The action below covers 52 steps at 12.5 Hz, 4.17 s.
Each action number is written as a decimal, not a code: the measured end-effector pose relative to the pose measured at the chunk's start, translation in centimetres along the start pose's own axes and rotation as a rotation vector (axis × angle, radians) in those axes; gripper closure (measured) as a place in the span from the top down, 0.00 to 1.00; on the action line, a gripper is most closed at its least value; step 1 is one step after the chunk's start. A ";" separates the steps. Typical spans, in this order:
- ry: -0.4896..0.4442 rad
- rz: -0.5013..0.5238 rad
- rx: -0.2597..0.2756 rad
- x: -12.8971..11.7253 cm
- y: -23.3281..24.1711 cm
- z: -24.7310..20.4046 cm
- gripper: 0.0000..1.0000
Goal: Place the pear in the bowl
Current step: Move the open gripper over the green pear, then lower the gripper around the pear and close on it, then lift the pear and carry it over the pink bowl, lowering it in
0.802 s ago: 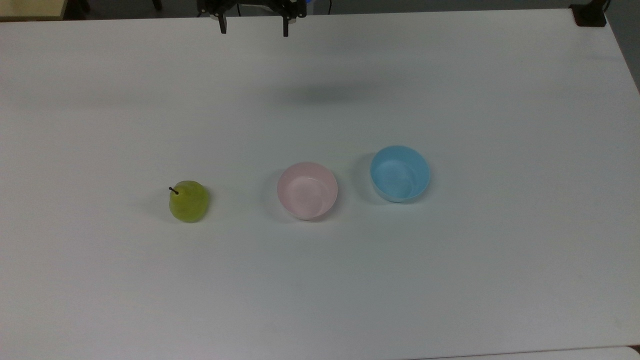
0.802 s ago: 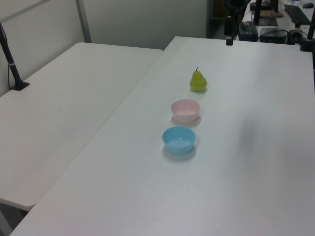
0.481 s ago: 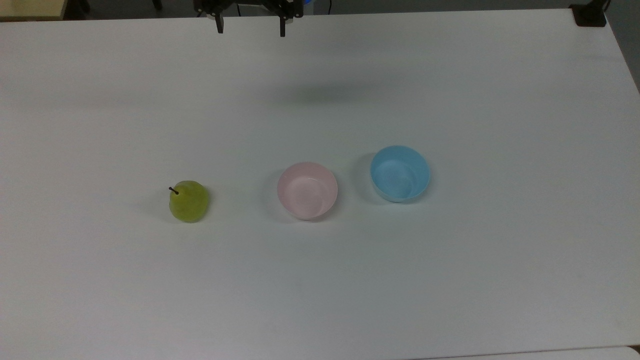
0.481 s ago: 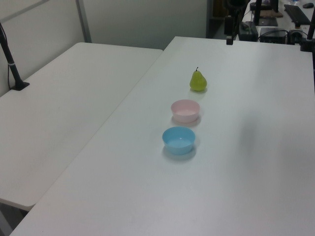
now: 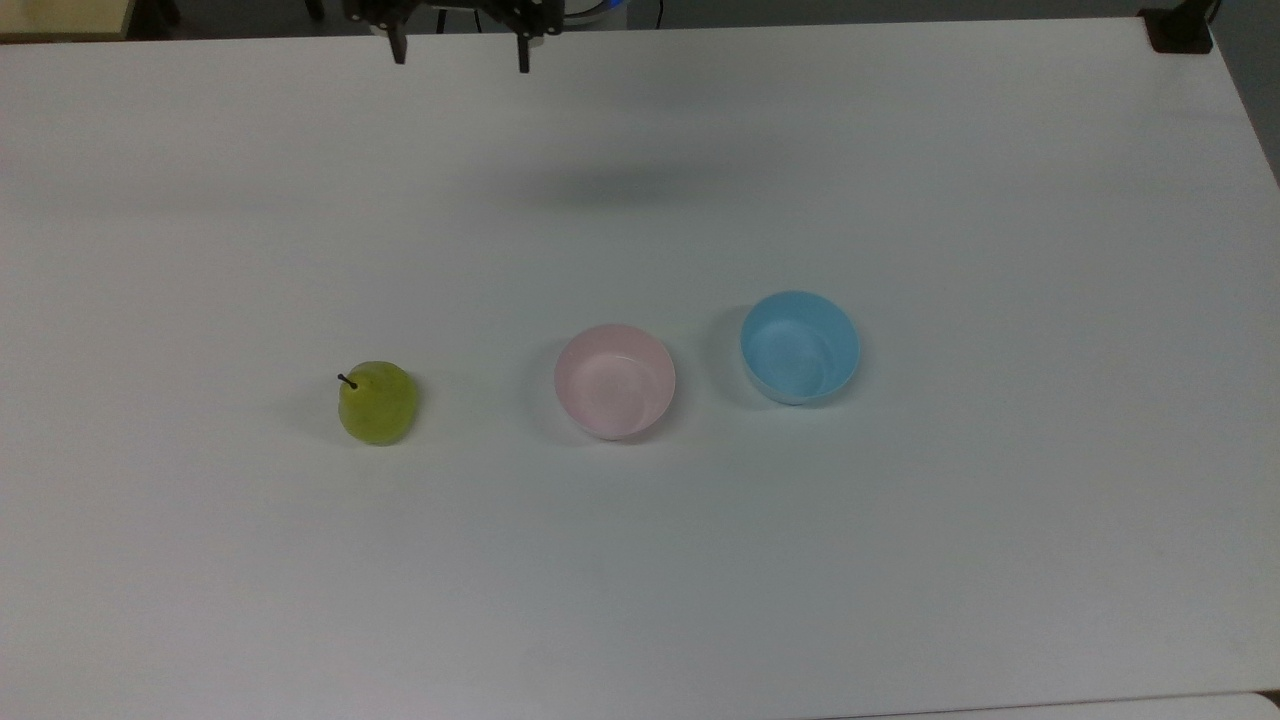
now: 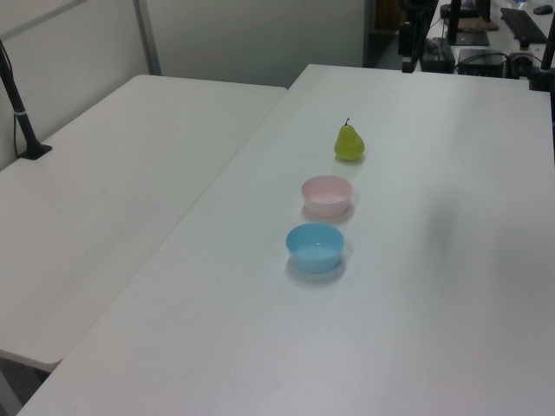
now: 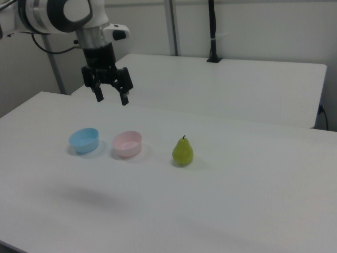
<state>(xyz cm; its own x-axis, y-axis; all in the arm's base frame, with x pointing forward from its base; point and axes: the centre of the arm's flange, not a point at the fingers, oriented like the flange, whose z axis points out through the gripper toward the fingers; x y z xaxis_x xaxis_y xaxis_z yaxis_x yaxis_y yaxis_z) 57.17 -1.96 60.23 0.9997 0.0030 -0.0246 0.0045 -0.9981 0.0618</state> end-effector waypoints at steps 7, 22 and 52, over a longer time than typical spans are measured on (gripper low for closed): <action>0.133 0.070 -0.003 5.2 7.4 5.5 1.00; 0.193 0.072 -0.016 13.1 8.5 23.0 1.00; 0.205 0.031 0.020 10.9 -11.7 19.0 0.66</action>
<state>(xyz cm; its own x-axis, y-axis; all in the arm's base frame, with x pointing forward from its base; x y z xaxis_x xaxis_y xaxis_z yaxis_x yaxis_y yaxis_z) 67.52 8.57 40.24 0.9834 -0.0174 0.1806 -0.0249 -0.9989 0.0395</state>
